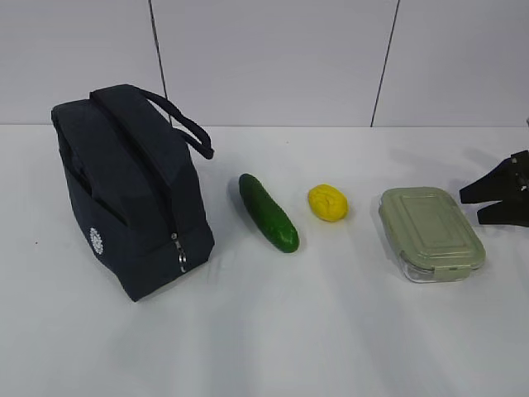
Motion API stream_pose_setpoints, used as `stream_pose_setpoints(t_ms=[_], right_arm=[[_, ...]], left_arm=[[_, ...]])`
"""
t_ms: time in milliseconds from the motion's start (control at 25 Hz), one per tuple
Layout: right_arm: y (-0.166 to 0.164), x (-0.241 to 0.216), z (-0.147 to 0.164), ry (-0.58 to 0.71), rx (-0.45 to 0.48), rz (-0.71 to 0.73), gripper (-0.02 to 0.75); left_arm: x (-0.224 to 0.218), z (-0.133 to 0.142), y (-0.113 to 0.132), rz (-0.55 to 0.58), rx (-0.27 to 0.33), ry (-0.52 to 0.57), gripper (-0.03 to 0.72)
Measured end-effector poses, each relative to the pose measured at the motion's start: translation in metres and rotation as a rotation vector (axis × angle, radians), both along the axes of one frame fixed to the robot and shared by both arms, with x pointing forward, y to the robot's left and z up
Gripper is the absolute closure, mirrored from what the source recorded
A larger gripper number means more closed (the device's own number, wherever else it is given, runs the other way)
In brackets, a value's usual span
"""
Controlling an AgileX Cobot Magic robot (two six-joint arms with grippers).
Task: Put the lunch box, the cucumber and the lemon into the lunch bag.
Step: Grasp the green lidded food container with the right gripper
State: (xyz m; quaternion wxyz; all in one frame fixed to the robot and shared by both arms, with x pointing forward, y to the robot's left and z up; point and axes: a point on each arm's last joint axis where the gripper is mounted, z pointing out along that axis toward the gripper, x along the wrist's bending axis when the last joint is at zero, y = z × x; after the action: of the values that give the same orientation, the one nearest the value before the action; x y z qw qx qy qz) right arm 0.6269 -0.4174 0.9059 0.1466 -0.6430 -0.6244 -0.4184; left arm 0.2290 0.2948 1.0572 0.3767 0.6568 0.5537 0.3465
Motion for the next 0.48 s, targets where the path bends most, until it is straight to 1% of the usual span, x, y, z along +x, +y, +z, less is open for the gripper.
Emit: stream_pose_setpoints(t_ms=[320,480], right_arm=[[0.024,0.007,0.000,-0.017,-0.006,0.074,0.168],[0.026,0.006,-0.001,-0.014,-0.015,0.089,0.167]], left_arm=[[0.000,0.000,0.000,0.000,0.000,0.000,0.223],[0.000,0.000,0.000,0.000,0.000,0.000,0.223]])
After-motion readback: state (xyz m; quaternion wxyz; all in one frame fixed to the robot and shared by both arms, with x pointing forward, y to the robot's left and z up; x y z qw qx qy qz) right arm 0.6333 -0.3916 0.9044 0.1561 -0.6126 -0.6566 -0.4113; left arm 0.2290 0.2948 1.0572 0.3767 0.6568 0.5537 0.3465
